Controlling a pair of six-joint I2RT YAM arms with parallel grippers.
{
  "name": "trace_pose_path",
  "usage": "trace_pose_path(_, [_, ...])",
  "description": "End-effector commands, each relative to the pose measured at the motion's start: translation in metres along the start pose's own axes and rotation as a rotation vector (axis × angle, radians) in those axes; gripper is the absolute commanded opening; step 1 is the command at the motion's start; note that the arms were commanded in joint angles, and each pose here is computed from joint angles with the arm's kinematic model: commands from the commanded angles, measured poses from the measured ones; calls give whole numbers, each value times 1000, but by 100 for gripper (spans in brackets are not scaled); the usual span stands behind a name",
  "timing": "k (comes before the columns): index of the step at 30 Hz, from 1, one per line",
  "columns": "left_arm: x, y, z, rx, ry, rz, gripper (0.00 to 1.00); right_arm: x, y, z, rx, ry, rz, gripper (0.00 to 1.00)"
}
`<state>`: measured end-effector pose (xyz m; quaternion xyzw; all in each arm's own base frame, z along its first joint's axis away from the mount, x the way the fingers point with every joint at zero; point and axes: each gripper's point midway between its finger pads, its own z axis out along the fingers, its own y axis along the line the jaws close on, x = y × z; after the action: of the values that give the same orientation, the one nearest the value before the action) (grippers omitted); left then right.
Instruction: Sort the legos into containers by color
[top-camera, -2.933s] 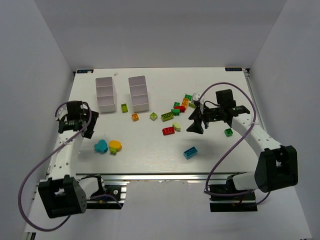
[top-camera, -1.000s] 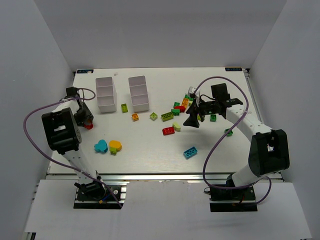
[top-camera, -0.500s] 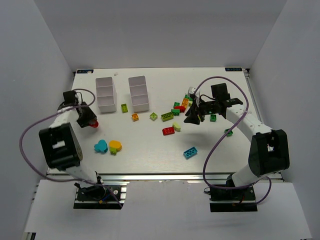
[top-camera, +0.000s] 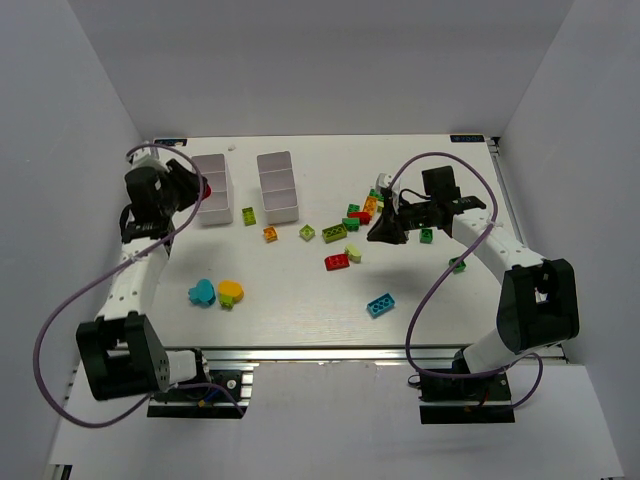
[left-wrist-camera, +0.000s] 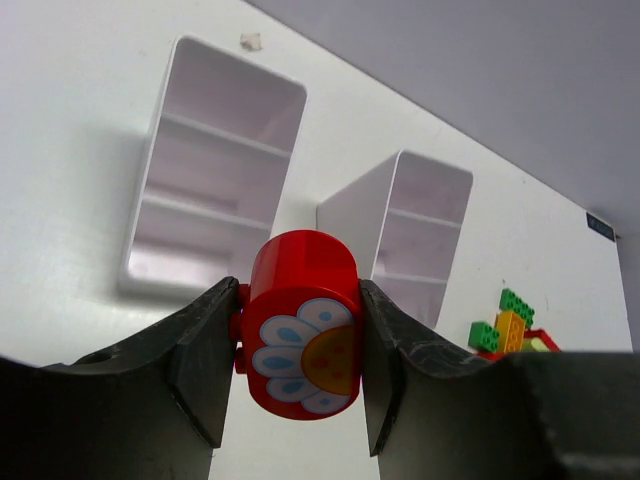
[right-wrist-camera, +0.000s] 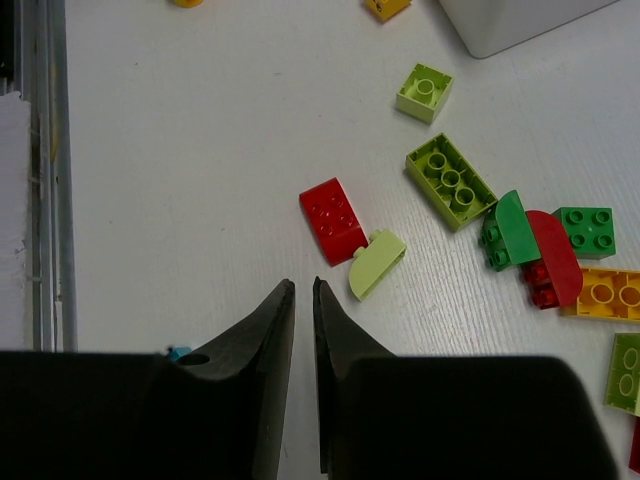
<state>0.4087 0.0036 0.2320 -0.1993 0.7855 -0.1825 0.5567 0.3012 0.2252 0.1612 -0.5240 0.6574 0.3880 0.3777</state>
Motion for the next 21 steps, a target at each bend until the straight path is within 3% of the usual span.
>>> trace_pose_path(1, [-36,-21,26,67,-97,36,3,-25,3,-4,-11,-54,-71,18])
trace_pose_path(12, [-71,-34,78,40,-245,127,3,-27,4,-6,-5,-64,-92,21])
trace_pose_path(21, [-72,-13,116,-43,-251,138,5,-24,5,-7,5,-59,-91,24])
